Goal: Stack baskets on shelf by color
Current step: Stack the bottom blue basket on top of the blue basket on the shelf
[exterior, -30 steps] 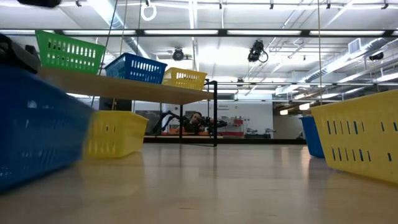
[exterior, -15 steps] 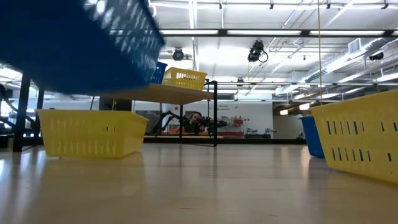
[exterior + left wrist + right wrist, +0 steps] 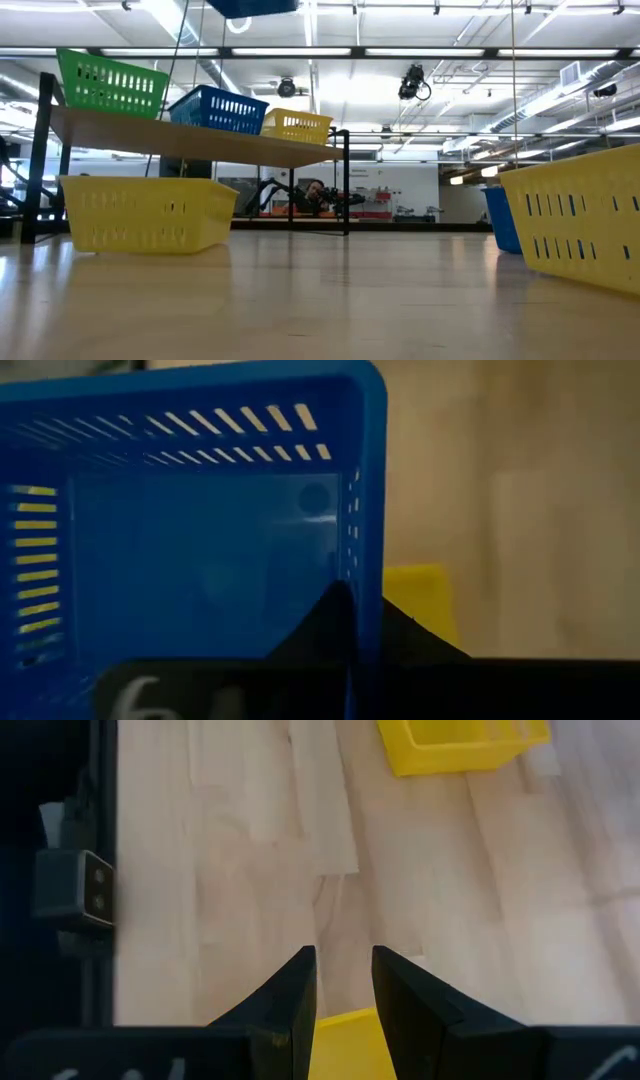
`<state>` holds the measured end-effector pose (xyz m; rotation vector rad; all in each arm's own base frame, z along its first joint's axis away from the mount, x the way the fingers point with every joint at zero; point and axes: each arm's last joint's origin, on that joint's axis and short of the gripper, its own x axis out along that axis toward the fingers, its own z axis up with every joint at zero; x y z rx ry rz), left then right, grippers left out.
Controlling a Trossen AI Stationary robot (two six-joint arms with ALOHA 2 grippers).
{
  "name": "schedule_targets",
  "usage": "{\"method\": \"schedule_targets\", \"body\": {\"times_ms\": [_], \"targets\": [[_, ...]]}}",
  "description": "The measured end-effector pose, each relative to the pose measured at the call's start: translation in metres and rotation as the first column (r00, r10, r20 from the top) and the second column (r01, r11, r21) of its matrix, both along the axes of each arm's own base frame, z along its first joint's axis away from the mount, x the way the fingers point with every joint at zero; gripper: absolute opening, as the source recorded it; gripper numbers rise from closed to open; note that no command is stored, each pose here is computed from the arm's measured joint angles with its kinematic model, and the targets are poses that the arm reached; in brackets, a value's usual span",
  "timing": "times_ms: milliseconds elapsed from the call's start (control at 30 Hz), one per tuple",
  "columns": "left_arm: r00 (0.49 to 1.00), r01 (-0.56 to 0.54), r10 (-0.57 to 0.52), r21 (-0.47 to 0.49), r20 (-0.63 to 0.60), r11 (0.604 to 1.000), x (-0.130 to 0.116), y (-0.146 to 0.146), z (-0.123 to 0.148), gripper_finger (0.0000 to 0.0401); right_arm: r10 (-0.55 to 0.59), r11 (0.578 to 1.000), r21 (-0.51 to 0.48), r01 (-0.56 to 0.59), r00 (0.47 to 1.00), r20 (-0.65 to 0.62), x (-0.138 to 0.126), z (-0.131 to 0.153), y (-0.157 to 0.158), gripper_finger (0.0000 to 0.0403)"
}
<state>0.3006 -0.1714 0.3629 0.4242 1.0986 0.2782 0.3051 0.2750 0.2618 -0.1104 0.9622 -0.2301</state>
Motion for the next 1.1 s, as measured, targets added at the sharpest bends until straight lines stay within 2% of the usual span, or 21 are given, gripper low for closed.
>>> {"method": "schedule_targets", "body": {"times_ms": [67,200,300,467,567,667,733,867,1000,1100], "targets": [[0.999,-0.040,0.040,-0.009,-0.003,0.999,0.003,0.021,0.009,0.0006,0.001,0.999,-0.048,0.000,1.000,0.023,0.005,0.001,-0.005,0.0107],[0.994,-0.105,0.106,-0.094,0.005,0.990,-0.001,0.068,0.032,0.0006,-0.003,0.984,-0.176,0.016,0.997,0.073,0.014,0.003,-0.018,0.0107],[0.983,-0.178,0.182,-0.110,0.032,0.978,-0.011,0.103,0.045,0.0006,0.001,0.959,-0.283,0.023,0.996,0.087,0.018,0.005,-0.028,0.0107],[0.956,-0.272,0.286,-0.176,0.063,0.946,-0.028,0.151,0.057,0.0006,-0.006,0.918,-0.395,0.036,0.997,0.077,0.024,0.011,-0.046,0.0107],[0.946,-0.292,0.314,-0.213,0.077,0.933,-0.028,0.173,0.051,0.0006,0.002,0.863,-0.503,0.041,0.996,0.084,0.030,0.017,-0.059,0.0107],[0.936,-0.331,0.348,-0.207,0.051,0.921,-0.026,0.192,0.040,0.0006,-0.004,0.805,-0.590,0.058,0.996,0.093,0.035,0.022,-0.071,0.0107],[0.923,-0.371,0.385,-0.208,0.028,0.905,-0.026,0.204,0.033,0.0006,-0.021,0.791,-0.607,0.075,0.995,0.095,0.037,0.024,-0.079,0.0107],[0.902,-0.421,0.432,-0.239,-0.004,0.875,-0.027,0.219,0.026,0.0006,-0.043,0.806,-0.588,0.070,0.997,0.060,0.040,0.023,-0.087,0.0107],[0.895,-0.436,0.447,-0.242,-0.013,0.867,-0.026,0.226,0.020,0.0007,-0.055,0.824,-0.562,0.072,0.997,0.047,0.041,0.022,-0.090,0.0107],[0.900,-0.426,0.435,-0.259,-0.025,0.867,-0.022,0.229,0.008,0.0007,-0.058,0.817,-0.572,0.079,0.997,0.055,0.041,0.022,-0.090,0.0107]]}}
